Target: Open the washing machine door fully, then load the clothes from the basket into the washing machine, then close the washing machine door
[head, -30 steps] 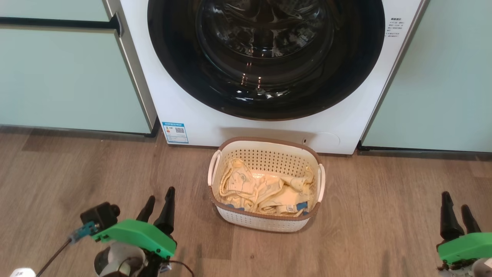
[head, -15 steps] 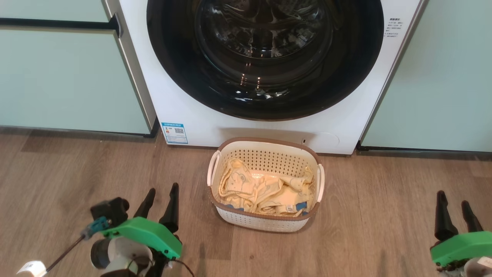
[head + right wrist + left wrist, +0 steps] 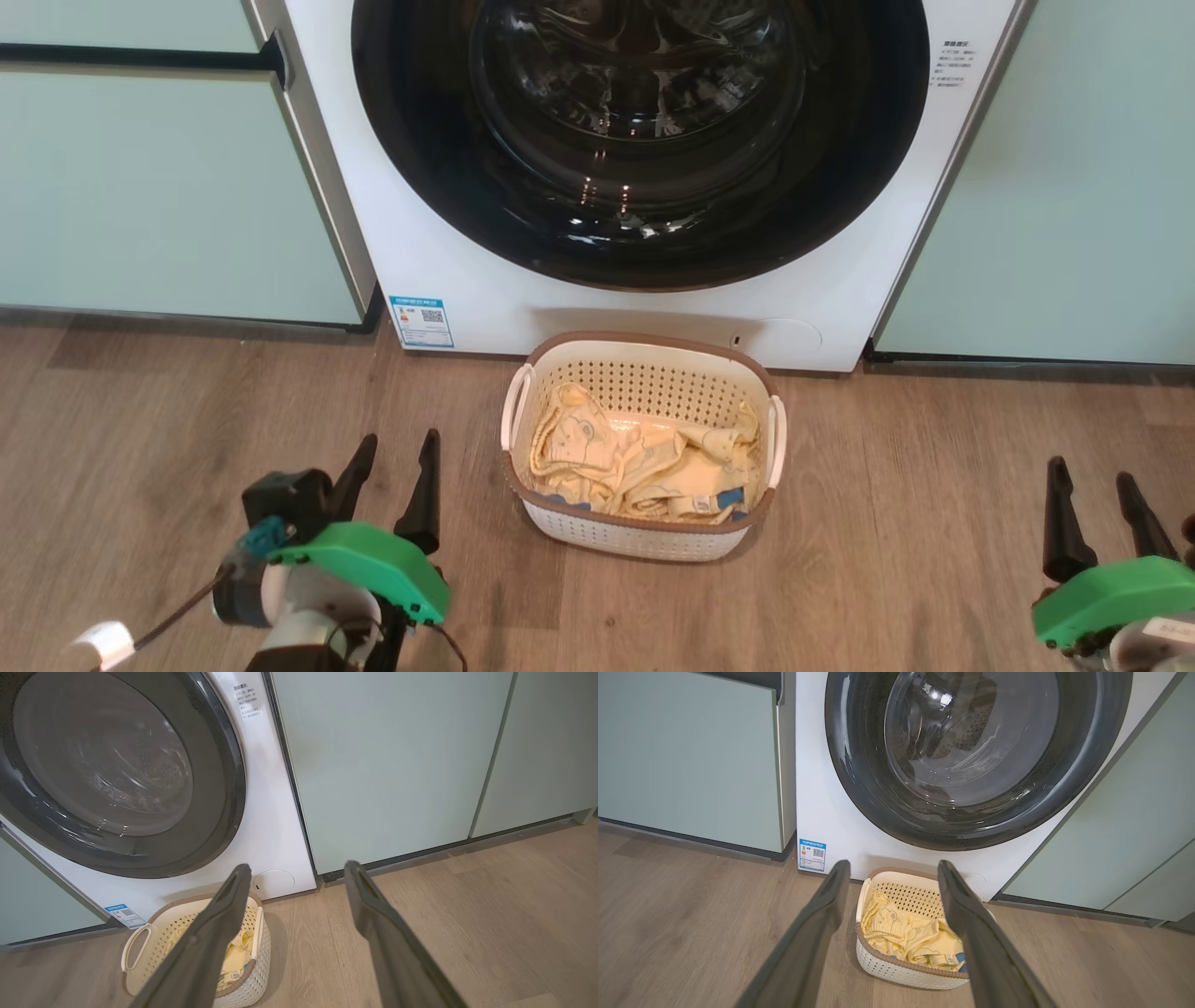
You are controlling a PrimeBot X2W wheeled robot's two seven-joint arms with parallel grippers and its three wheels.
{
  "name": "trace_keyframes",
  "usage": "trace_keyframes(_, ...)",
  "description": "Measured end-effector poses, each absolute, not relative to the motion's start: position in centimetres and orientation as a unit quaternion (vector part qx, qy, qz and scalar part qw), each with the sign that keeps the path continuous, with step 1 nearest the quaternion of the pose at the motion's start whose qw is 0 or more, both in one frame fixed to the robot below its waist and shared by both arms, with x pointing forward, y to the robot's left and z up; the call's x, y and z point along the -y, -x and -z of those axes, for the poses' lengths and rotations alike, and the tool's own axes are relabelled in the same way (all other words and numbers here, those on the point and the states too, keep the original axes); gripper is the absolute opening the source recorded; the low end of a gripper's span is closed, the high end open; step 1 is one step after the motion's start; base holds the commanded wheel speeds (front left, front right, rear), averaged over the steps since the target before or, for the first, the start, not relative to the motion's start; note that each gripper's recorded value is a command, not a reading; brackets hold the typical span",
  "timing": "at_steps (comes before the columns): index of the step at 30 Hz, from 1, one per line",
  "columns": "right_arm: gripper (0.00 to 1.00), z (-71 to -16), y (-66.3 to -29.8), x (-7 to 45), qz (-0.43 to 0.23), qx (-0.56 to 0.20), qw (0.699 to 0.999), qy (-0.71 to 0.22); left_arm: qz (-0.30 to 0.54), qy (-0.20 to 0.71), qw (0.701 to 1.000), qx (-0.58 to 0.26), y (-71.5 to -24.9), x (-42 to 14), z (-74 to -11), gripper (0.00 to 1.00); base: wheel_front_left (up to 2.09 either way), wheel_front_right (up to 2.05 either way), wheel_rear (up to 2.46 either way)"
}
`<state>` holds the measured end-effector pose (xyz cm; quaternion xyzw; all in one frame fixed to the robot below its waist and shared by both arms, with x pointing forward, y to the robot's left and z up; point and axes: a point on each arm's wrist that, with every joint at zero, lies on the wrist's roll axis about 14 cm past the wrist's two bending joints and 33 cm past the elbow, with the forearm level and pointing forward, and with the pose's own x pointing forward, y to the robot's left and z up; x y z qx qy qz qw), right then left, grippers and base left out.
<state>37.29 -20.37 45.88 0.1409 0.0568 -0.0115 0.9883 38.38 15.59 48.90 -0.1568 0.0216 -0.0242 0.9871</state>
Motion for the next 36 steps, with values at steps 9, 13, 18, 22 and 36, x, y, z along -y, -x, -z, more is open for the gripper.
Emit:
trace_keyframes(9, 1.0, -46.8, -37.9, 20.0, -0.003, -0.039, 0.995, -0.09, 0.038, 0.1, 0.994, -0.004, -38.7, -15.0, -49.5, 1.0, 0.0, 0.0, 0.0)
trace_keyframes(13, 1.0, -47.1, -38.0, 19.6, -0.015, -0.034, 0.997, -0.062, 0.046, 0.07, 0.996, 0.006, -38.8, -14.7, -49.9, 1.0, 0.0, 0.0, 0.0)
trace_keyframes(18, 1.0, -47.6, -38.1, 19.1, -0.027, -0.023, 0.999, -0.034, 0.054, 0.041, 0.998, 0.015, -38.8, -14.3, -50.1, 1.0, 0.0, 0.0, 0.0)
trace_keyframes(22, 1.0, -48.0, -38.2, 18.8, -0.035, -0.015, 0.999, -0.01, 0.056, 0.018, 0.998, 0.026, -39.0, -14.3, -50.5, 1.0, 0.0, 0.0, 0.0)
trace_keyframes(36, 1.0, -48.9, -38.3, 19.2, -0.03, 0.001, 1.0, 0.008, 0.061, -0.003, 0.998, 0.036, -39.3, -14.1, -50.9, 1.0, 0.0, 0.0, 0.0)
